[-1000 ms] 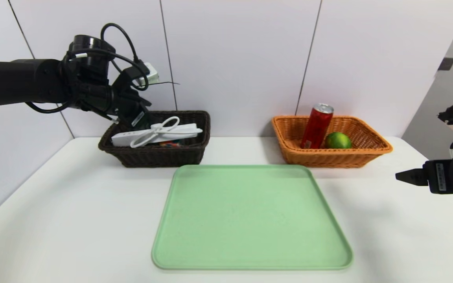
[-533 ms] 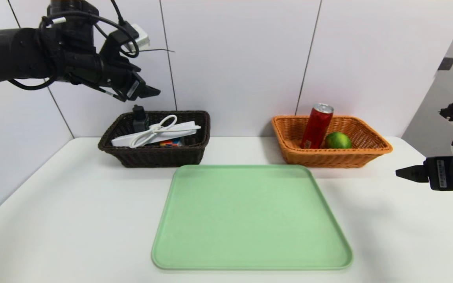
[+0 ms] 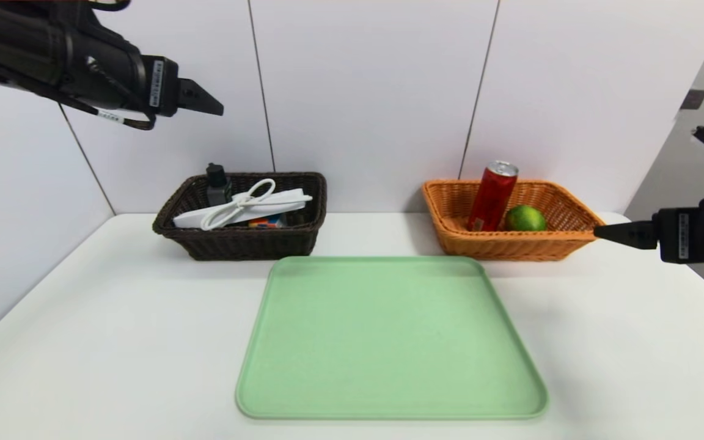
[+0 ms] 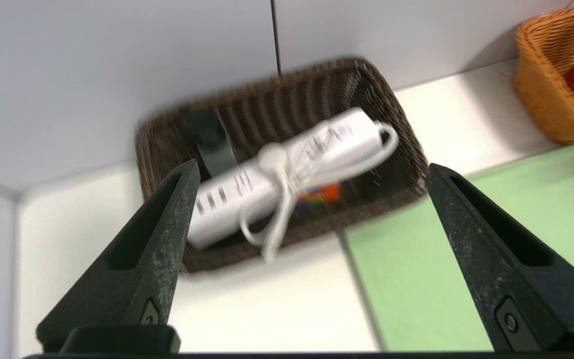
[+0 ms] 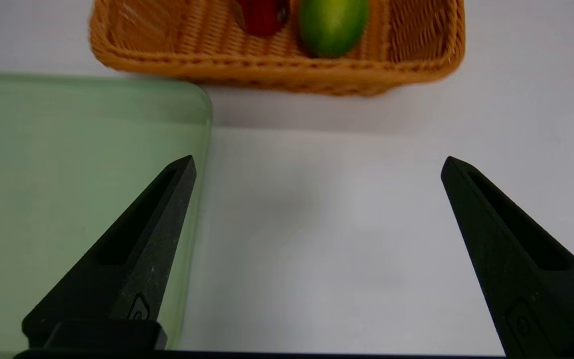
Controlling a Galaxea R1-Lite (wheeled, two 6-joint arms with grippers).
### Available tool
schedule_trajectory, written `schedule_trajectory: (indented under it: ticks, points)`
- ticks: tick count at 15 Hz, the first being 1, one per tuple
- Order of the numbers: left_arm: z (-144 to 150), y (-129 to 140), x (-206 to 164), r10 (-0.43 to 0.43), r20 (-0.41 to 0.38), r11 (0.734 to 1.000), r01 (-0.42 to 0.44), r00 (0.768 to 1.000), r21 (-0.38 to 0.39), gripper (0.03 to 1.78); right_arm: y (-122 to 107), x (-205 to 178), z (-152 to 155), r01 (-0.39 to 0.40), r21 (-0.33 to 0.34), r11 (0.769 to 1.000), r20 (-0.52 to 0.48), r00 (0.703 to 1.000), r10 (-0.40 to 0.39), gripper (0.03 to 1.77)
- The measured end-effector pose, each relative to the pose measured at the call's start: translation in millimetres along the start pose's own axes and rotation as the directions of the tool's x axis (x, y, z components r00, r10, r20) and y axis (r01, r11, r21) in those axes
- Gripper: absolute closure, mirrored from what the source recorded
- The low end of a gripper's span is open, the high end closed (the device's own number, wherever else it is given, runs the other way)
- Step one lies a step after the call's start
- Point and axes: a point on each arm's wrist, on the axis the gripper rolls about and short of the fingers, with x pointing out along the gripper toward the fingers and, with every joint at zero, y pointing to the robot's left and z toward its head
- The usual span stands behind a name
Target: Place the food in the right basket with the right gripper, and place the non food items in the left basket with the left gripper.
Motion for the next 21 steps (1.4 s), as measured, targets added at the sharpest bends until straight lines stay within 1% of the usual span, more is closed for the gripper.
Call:
schedule_trajectory:
  ticks: [1, 2, 3, 5, 6, 7, 9, 11, 12, 13, 15, 17, 19, 20, 21]
  points:
    - [-4.6, -3.1, -17.9, 0.016, -0.036, 0.997, -0.019, 0.999, -0.069, 0.19, 1.9, -1.4, 6.1, -0.033, -0.006, 0.999, 0.061, 0.998, 0.034, 0.10]
    - [-10.8, -5.7, -34.7, 0.022, -0.068, 0.992, -0.030, 0.997, -0.121, 0.18, 3.6, -2.9, 14.1, -0.079, -0.017, 0.997, 0.132, 0.988, 0.081, 0.10]
    - [-20.7, -7.8, -49.1, 0.021, -0.106, 0.989, -0.037, 0.994, -0.146, 0.17, 4.9, -4.4, 22.7, -0.118, -0.033, 0.992, 0.204, 0.971, 0.122, 0.10]
    - [-40.7, -11.6, -73.7, 0.028, -0.142, 0.989, -0.048, 0.989, -0.140, 0.16, 8.6, -7.8, 39.7, -0.151, -0.071, 0.986, 0.347, 0.923, 0.166, 0.10]
    - [-52.4, -13.6, -87.9, 0.037, -0.153, 0.990, -0.057, 0.987, -0.127, 0.15, 10.8, -11.8, 45.1, -0.157, -0.086, 0.984, 0.403, 0.898, 0.178, 0.10]
    - [-64.5, -14.7, -100.8, 0.050, -0.163, 0.991, -0.069, 0.985, -0.115, 0.15, 13.1, -17.3, 45.6, -0.163, -0.097, 0.982, 0.432, 0.882, 0.189, 0.10]
    - [-92.9, -14.0, -126.4, 0.093, -0.179, 0.990, -0.111, 0.979, -0.092, 0.14, 15.5, -29.7, 35.6, -0.159, -0.120, 0.980, 0.438, 0.878, 0.196, 0.10]
    - [-119.9, -8.6, -148.2, 0.180, -0.169, 0.977, -0.196, 0.969, -0.081, 0.14, 14.6, -42.7, 19.3, -0.097, -0.140, 0.985, 0.437, 0.887, 0.150, 0.10]
    - [-132.2, -4.1, -160.0, 0.239, -0.149, 0.963, -0.254, 0.959, -0.093, 0.14, 13.6, -49.6, 10.0, -0.063, -0.137, 0.989, 0.437, 0.892, 0.118, 0.10]
    - [-143.1, -1.0, -171.8, 0.280, -0.126, 0.950, -0.294, 0.952, -0.108, 0.13, 12.6, -56.7, -0.4, -0.037, -0.128, 0.991, 0.437, 0.895, 0.090, 0.10]
    - [-170.0, 1.8, -197.4, 0.340, -0.080, 0.927, -0.348, 0.937, -0.139, 0.12, 10.2, -71.3, -26.0, 0.028, -0.104, 0.994, 0.434, 0.901, 0.020, 0.10]
    - [-205.4, 0.4, -222.8, 0.381, -0.035, 0.913, -0.382, 0.924, -0.143, 0.12, 7.7, -87.8, -51.2, 0.095, -0.078, 0.992, 0.447, 0.893, -0.051, 0.10]
    - [-244.4, -3.1, -241.0, 0.420, 0.008, 0.899, -0.415, 0.908, -0.141, 0.12, 5.6, -101.6, -72.9, 0.144, -0.052, 0.988, 0.465, 0.879, -0.103, 0.10]
    - [-261.8, -4.7, -245.6, 0.446, 0.021, 0.885, -0.437, 0.895, -0.157, 0.12, 4.5, -107.9, -85.1, 0.170, -0.037, 0.985, 0.473, 0.871, -0.133, 0.10]
    - [-275.5, -6.0, -247.7, 0.480, 0.030, 0.864, -0.467, 0.877, -0.190, 0.12, 3.4, -113.1, -97.0, 0.194, -0.023, 0.981, 0.480, 0.863, -0.159, 0.10]
